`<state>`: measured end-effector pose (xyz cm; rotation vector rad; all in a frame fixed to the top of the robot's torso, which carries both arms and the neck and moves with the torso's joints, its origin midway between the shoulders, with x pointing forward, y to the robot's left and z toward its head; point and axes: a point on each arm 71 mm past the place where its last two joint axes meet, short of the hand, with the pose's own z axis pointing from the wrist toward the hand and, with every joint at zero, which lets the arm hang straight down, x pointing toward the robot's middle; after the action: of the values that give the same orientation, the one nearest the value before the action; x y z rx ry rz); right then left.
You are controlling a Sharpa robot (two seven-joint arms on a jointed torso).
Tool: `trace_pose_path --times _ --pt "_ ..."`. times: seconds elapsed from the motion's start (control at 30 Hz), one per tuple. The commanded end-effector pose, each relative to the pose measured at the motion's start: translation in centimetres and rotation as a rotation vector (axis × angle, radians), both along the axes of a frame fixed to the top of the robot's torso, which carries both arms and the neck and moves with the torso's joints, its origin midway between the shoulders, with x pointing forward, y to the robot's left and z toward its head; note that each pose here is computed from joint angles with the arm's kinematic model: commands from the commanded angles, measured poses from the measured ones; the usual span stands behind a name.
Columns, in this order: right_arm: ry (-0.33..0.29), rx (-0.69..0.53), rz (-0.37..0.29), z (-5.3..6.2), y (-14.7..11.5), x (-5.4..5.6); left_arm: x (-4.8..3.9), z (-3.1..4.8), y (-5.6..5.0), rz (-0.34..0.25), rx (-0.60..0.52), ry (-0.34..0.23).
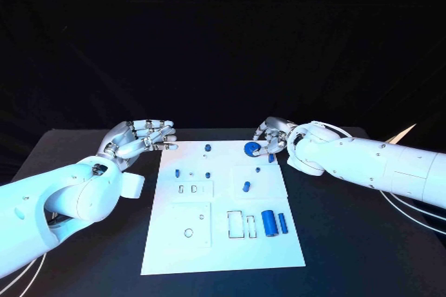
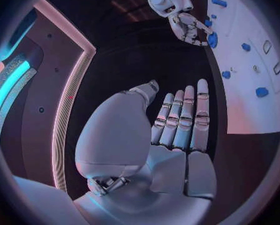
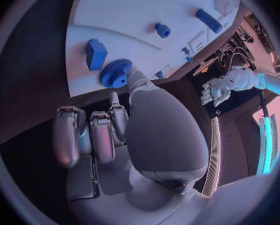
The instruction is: Assemble the parts on the task board
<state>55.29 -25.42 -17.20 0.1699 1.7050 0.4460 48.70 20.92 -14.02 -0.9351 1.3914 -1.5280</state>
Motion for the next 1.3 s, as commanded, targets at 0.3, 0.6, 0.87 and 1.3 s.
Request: trace_pose_path --times 0.3,0.6,0.87,1.3 --pt "0.024 0.0 0.005 -0.7 0.2 0.0 -0.03 0.11 -0.1 -0.004 -0.002 -0.004" --pt "0.023 0.009 0.005 -1.1 0.3 0.0 0.0 0.09 0.0 -0.002 -0.001 -0.003" --pt "-0.011 -0.002 0.007 -1.0 0.5 0.0 0.01 0.08 0.1 -0.001 -0.001 -0.003" --pt "-0.144 -0.024 0.08 0.0 2.1 -1.0 0.05 0.05 0.2 0.002 0.001 -0.001"
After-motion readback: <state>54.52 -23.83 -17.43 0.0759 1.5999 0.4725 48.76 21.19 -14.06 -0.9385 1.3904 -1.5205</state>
